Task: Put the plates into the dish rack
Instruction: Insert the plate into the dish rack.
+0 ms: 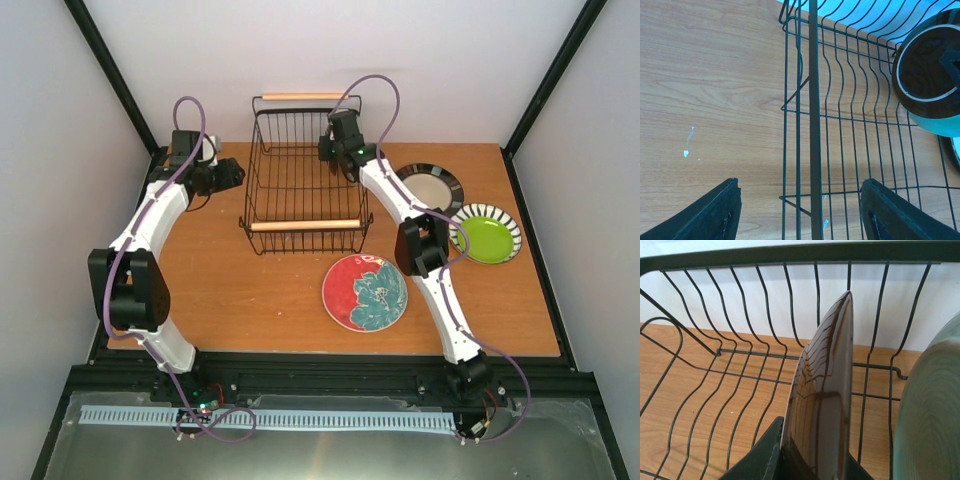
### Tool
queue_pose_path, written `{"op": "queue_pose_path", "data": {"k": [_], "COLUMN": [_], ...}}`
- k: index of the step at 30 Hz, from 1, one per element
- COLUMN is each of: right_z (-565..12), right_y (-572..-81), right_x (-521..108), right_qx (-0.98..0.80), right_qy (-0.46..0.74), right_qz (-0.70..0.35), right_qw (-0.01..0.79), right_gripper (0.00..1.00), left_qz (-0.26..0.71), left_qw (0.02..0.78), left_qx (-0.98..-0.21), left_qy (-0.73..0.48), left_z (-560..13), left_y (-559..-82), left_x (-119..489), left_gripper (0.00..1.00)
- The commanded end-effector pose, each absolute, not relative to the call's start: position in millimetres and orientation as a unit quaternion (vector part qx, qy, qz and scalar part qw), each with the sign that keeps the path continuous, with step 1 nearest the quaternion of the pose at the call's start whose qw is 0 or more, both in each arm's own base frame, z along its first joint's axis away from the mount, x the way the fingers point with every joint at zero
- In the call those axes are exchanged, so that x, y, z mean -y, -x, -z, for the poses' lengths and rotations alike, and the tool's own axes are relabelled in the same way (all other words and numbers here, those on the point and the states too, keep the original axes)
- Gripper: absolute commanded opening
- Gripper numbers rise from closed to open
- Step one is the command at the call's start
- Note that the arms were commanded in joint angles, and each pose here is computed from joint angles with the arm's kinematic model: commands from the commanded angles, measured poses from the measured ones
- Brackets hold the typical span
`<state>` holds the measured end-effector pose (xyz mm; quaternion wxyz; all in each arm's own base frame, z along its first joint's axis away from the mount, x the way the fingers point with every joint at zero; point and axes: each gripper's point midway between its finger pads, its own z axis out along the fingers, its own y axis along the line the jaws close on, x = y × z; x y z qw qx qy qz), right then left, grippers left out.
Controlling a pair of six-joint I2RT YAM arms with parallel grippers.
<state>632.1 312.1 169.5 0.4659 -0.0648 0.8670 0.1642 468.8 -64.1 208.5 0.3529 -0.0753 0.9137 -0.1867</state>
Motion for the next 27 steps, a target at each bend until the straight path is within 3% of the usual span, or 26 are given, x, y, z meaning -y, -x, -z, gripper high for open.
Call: {"op": "queue_pose_path", "data": {"k": [1,16,27], "right_z": [-198,-179,-166], "right_y": [-646,-652,-650], "right_x": [-312,-308,-312], "right_qx": [-0.84,-0.844,-0.851], "right_qy": [0.052,0.047,0.052], "right_qz": [-0.176,-0.167,-0.169], "right_qw": [0.51,0.507,0.494], "right_gripper": [0.03,0.03,0.17], "left_qz": [0.178,0.17,0.168], "left_qw": [0.367,0.367,0.365], "left_qx": [-0.911,-0.912,-0.913], "left_qy": [0.065,0.068,0.07], "left_z": [-220,-222,-222], "left_y": [-467,-467,-466], "left_x": [61,57,55], "left_gripper": [0.67,0.67,0.67]}}
